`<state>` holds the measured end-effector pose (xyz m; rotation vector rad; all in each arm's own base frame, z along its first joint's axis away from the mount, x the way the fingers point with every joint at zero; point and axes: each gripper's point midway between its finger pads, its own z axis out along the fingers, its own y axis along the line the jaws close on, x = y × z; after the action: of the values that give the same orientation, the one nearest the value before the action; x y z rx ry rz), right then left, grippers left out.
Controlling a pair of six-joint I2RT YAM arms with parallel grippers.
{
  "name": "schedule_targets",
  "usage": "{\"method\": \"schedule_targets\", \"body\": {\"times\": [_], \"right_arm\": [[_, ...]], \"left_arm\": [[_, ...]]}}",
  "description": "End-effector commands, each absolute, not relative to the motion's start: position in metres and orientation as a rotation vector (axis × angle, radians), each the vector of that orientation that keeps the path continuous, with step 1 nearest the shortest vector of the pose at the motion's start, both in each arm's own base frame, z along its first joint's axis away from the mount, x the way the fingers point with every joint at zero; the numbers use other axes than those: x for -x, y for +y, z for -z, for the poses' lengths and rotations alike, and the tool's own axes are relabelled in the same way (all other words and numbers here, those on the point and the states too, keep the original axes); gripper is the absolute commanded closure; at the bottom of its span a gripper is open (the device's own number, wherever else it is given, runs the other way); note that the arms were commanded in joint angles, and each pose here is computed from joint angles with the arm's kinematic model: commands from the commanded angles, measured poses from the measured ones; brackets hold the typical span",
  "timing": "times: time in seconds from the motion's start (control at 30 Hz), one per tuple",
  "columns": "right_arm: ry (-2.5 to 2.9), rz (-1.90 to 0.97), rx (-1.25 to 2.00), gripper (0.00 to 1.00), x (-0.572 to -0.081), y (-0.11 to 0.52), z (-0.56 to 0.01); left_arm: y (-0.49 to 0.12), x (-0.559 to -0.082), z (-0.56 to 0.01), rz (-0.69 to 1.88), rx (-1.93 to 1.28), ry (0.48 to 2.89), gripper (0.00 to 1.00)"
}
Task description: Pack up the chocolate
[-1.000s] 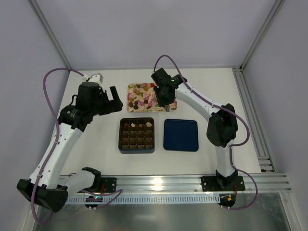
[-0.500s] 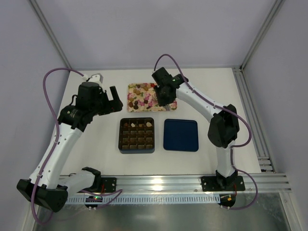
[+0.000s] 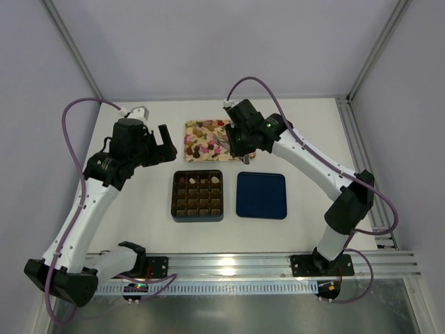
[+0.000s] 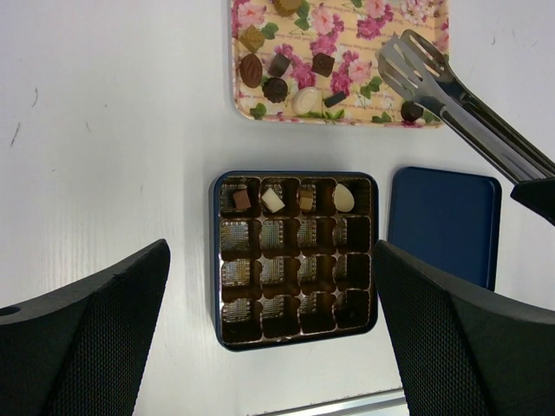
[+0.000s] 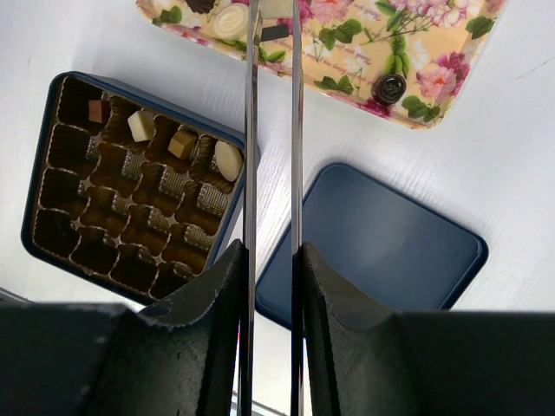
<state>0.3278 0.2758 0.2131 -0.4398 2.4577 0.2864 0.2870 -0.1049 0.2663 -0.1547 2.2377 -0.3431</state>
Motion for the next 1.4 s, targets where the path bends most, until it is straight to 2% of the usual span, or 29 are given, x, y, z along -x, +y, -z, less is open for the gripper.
{"method": "schedule_targets", "body": {"times": [0.0,0.2,0.67,1.1,1.37], "right_arm": [[2.389,-0.348,0.421,0.8,-0.325,0.284,-0.235],[2.377,-0.364,0.485,0.8,-0.305,0.295,-0.241],[2.385,-0.505,0.764,0.8,-0.196,0.361,-0.219],[2.4,-0.498,0.846,0.8,-0.18,0.391,-0.198],[2.388,-0.476,0.842,0.74,-0.186,0.394,-0.197]], "left_arm": [[-0.102,-0.29,-0.286,0.338,0.144,2.183,0.03],[-0.1,-0.29,-0.292,0.328,0.145,2.172,0.03],[-0.098,-0.289,-0.299,0.319,0.148,2.159,0.03],[-0.098,-0.288,-0.297,0.319,0.149,2.162,0.03],[-0.098,-0.288,-0.296,0.323,0.149,2.163,0.03]]}}
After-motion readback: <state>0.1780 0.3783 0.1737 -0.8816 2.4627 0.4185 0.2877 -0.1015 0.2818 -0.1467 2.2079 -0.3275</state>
